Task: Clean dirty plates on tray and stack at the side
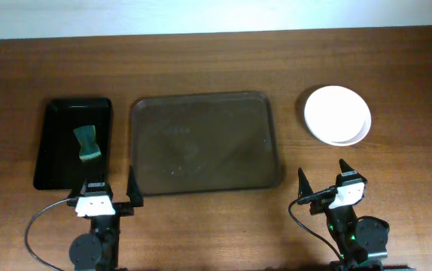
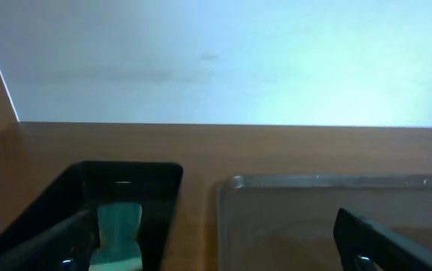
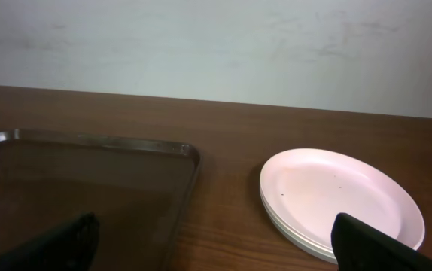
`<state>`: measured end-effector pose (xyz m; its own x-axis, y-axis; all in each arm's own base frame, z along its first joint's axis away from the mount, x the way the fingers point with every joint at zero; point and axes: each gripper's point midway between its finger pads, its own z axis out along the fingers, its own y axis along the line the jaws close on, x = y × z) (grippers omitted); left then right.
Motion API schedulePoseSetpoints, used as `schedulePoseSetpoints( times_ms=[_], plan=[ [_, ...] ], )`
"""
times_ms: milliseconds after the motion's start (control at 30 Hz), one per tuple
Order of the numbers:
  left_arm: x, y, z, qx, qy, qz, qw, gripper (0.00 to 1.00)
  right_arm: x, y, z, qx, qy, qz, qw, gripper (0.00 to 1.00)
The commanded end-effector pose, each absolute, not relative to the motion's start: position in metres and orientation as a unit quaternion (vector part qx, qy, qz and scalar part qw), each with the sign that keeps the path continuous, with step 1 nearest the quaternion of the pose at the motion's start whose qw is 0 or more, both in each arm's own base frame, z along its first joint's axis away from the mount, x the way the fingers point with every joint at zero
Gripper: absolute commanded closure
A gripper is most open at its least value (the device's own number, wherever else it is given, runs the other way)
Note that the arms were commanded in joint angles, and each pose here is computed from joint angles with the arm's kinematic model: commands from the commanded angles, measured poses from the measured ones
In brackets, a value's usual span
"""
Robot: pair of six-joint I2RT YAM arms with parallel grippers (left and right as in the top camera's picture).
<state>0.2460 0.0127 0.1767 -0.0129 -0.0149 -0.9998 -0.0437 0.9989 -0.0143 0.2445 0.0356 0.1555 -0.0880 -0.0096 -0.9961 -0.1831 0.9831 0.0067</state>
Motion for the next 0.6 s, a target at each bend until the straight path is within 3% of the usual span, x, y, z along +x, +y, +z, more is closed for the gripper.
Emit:
schedulePoseSetpoints(
  times_ms=[0, 567],
  plan=[
    [0.2458, 0.0009, 0.1582, 0.067, 0.729, 0.047, 0.68, 0.01, 0.2446, 0.0345, 0.1527, -0.066, 0.736, 0.061, 0.671, 0.02],
    [0.2459, 0.0016, 0.1588, 0.07, 0.728, 0.052, 0.68, 0.01, 0.2446, 0.0345, 0.1527, -0.066, 0.736, 0.061, 0.671, 0.02]
  ],
)
